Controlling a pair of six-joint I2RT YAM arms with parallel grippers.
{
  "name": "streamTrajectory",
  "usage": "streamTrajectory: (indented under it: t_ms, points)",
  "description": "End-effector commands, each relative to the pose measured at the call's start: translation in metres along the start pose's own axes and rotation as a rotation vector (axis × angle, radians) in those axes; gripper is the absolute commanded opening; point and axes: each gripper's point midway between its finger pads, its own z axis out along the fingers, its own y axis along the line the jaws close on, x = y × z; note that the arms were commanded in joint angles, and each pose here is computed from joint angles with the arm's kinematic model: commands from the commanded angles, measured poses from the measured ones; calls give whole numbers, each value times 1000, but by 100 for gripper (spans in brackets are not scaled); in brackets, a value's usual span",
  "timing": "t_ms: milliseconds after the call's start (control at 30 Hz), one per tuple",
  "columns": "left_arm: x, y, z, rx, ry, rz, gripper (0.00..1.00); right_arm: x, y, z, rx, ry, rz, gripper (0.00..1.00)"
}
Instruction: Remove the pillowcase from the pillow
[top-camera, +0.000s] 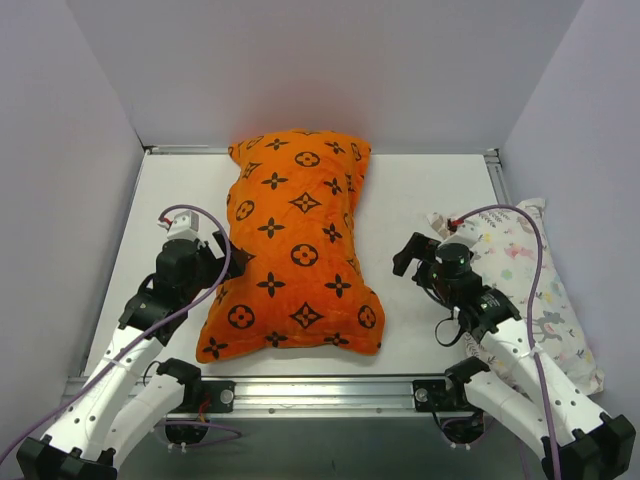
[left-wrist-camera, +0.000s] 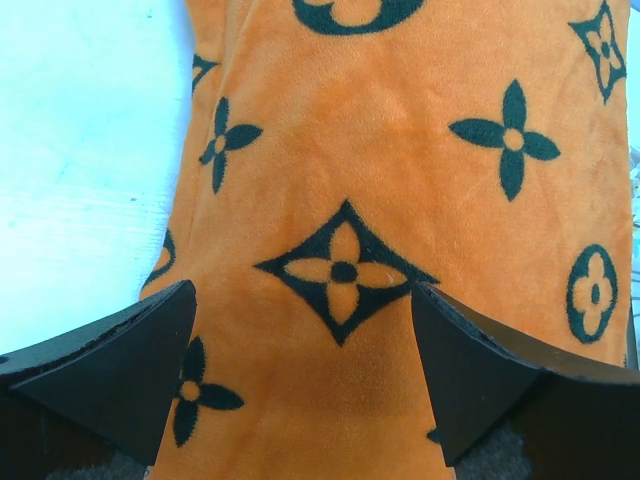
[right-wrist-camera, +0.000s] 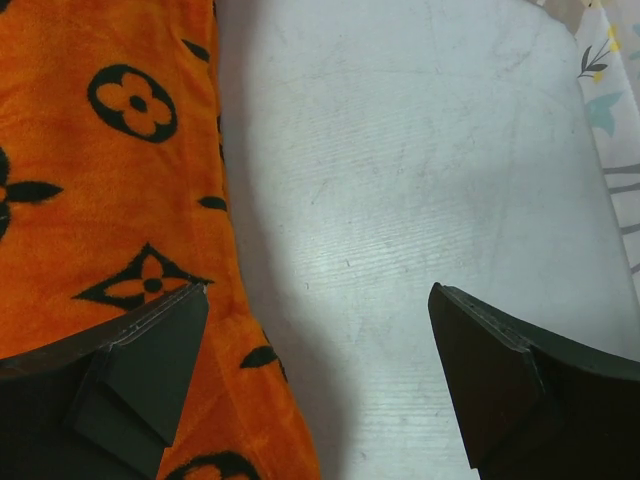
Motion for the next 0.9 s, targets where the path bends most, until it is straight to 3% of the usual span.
streamTrajectory:
  t_ms: [0, 267, 500, 633, 867]
  points:
    - [-23, -17, -11, 55, -51, 2, 97, -8, 15, 1, -51, -6, -18, 100]
    - [-24, -31, -11, 120, -44, -10, 97, -8, 62, 16, -232, 53, -18, 100]
    - [-38, -69, 6, 171, -5, 19, 98, -69, 126, 50, -323, 6, -5, 100]
    - [-39, -85, 16, 137, 12, 85, 97, -87, 133, 83, -323, 29, 17, 100]
    - [-35, -110, 16, 81, 41, 184, 97, -128, 134, 141, -490, 24, 184, 100]
